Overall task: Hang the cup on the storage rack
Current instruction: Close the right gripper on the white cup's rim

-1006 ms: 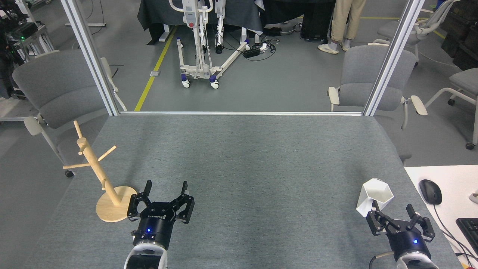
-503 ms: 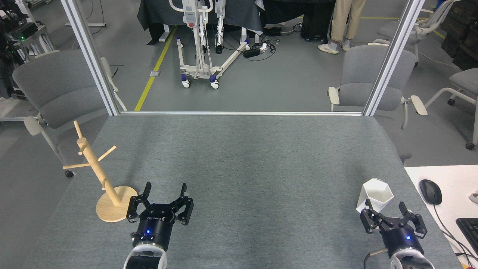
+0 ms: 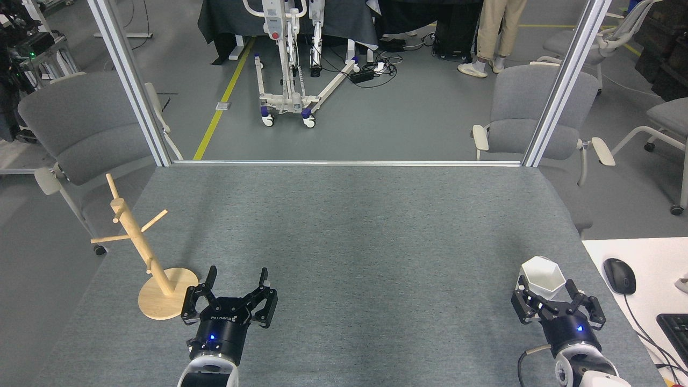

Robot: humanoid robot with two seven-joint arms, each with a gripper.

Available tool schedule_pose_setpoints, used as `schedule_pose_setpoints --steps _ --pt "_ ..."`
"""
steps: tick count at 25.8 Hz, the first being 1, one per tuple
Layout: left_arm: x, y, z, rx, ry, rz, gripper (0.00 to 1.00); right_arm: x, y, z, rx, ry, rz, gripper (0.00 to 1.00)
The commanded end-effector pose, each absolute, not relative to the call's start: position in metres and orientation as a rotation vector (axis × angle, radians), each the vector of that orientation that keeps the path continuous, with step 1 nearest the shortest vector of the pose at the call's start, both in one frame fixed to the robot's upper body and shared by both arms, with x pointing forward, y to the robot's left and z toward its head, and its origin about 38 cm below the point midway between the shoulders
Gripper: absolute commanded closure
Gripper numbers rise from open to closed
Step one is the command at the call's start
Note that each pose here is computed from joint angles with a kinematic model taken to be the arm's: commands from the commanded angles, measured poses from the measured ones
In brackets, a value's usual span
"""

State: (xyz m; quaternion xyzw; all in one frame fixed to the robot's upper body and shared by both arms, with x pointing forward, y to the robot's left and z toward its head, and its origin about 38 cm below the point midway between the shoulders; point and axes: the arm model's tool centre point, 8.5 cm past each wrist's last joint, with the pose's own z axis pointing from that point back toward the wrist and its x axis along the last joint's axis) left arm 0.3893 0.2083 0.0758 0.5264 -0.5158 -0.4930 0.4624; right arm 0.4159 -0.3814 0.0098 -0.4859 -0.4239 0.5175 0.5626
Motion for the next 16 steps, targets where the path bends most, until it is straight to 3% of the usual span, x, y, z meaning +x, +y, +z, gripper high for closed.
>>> schedule_pose_setpoints --steps 1,16 --pt "0.390 0.210 0.076 1.298 -1.265 -1.207 0.01 0.417 -0.381 0.010 -1.146 -1.000 1.217 0.00" --pt "0.400 0.209 0.074 1.287 -1.261 -1.212 0.01 0.422 -0.389 0.008 -1.138 -0.977 1.220 0.00"
